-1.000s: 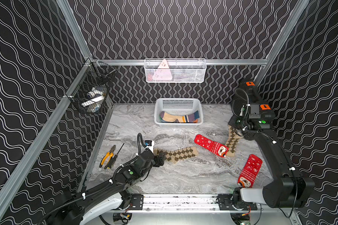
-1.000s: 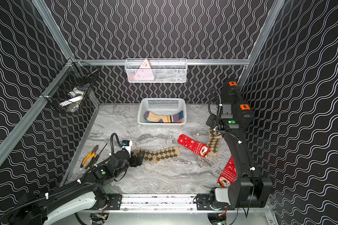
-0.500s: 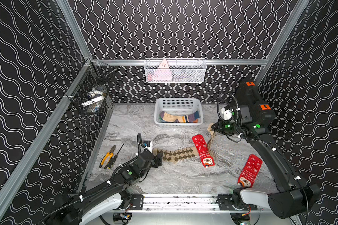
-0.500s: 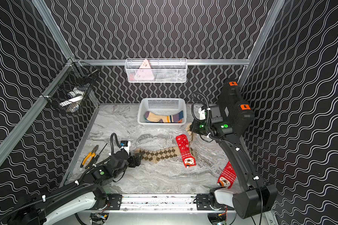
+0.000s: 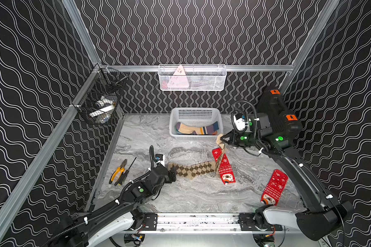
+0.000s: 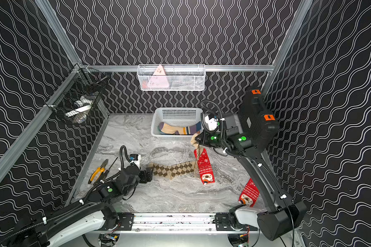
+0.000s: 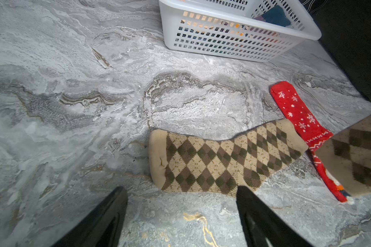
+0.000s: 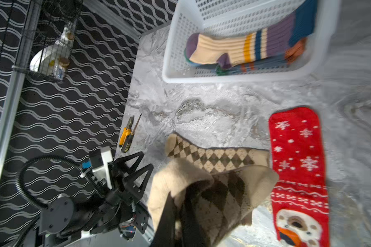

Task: Place the socks together as a pair
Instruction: Place the sock at the center of the board.

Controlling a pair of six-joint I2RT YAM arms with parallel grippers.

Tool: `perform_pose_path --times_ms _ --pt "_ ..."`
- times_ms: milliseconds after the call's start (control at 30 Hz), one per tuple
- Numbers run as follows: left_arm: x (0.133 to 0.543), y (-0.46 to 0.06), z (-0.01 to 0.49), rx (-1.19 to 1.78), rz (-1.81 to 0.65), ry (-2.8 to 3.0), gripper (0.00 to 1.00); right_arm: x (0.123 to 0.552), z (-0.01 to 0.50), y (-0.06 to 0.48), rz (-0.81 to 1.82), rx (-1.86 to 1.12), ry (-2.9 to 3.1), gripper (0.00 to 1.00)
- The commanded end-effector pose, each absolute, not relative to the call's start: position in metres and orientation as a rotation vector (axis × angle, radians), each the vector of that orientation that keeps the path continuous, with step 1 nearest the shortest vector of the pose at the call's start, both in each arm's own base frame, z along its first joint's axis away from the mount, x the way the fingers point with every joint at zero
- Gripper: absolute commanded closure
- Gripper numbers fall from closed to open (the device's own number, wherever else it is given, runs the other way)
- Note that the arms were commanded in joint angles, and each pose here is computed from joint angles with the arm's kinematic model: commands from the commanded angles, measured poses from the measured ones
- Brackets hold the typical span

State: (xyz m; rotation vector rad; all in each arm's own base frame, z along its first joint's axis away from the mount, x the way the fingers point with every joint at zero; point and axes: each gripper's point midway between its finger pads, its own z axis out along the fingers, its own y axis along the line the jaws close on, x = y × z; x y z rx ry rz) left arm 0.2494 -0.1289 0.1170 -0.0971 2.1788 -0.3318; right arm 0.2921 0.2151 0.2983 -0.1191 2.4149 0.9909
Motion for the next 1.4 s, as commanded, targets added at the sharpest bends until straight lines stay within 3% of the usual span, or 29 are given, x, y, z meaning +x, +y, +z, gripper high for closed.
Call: perform_pose_path --times_ms 0,200,367,533,667,900,1100,1367 --pt "0.252 -0.121 0.124 -0.122 -0.29 2.156 0.15 0.274 0.3 0.253 1.167 -0.229 2.409 0.94" --pt "0.251 -0.114 0.132 -0.123 -0.271 2.133 0.15 0.229 0.274 0.306 1.438 -0.438 2.477 0.89" --pt "0.251 -0.119 0.139 -0.114 -0.331 2.096 0.16 0.223 0.24 0.329 1.609 -0.495 2.528 0.88" --pt "0.251 -0.125 0.14 -0.1 -0.362 2.102 0.16 0.265 0.175 0.311 1.309 -0.364 2.695 0.88" --pt "0.253 -0.133 0.135 -0.085 -0.393 2.12 0.16 0.305 0.125 0.273 0.891 -0.209 2.791 0.75" --pt "0.264 -0.152 0.128 -0.048 -0.422 2.154 0.15 0.326 0.086 0.214 0.333 -0.081 2.845 0.57" --pt "0.271 -0.162 0.119 -0.038 -0.425 2.177 0.15 0.312 0.112 0.187 0.253 -0.038 2.765 0.5" --pt "0.293 -0.219 0.116 0.129 -0.568 2.216 0.15 0.244 0.117 0.195 0.569 -0.072 2.799 0.47"
